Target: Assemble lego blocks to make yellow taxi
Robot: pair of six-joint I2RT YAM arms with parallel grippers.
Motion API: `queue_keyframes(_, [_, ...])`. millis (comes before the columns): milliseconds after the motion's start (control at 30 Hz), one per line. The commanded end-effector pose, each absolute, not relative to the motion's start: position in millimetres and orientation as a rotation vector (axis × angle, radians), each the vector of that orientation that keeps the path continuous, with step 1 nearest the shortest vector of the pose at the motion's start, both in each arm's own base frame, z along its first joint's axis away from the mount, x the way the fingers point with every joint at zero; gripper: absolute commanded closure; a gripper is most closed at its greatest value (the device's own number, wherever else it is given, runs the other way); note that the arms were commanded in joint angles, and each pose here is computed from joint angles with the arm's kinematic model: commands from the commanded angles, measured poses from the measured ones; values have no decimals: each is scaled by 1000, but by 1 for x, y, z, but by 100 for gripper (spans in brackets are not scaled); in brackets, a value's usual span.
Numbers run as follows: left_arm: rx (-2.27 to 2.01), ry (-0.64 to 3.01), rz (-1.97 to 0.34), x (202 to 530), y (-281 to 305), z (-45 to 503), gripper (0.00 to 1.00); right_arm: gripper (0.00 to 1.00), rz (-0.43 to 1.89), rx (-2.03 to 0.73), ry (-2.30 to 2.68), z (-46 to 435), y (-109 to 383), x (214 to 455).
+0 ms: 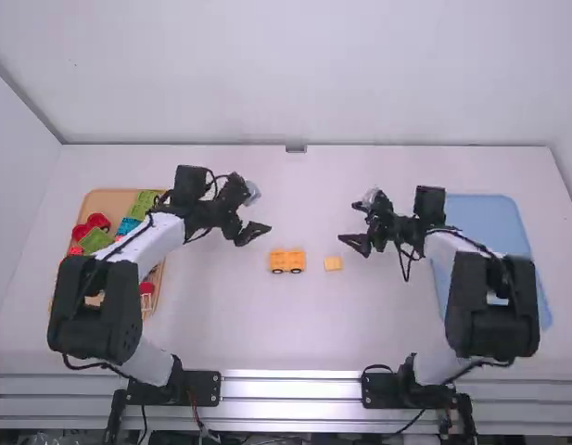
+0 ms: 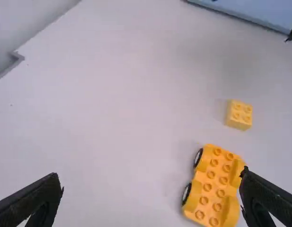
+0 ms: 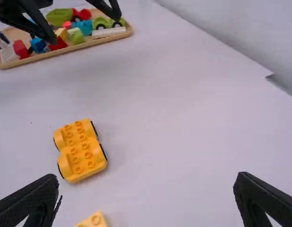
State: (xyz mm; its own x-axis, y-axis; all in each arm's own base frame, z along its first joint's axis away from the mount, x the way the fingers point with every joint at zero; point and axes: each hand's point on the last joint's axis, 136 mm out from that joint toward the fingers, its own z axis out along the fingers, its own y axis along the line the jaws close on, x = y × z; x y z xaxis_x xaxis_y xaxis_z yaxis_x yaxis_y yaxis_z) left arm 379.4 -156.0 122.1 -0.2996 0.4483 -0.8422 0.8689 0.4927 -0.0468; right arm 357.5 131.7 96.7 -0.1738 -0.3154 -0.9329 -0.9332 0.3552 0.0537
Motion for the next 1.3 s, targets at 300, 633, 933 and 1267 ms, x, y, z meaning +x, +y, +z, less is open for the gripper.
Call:
queue_keyframes(300, [1303,1724,-668,347,-169,110,1,0,844,-1413,1674,31,149,331])
queue_keyframes(633, [1320,1657,-689,338,-175,105,1,12,877,-1551,1689,-21,142,326])
queue_keyframes(933, [1320,1662,-694,337,-175,105,1,30,904,-1576,1663,-34,143,318])
queue_keyframes(1267, [1323,1687,-713,333,-174,99,1,65,889,-1651,1651,-40,152,312])
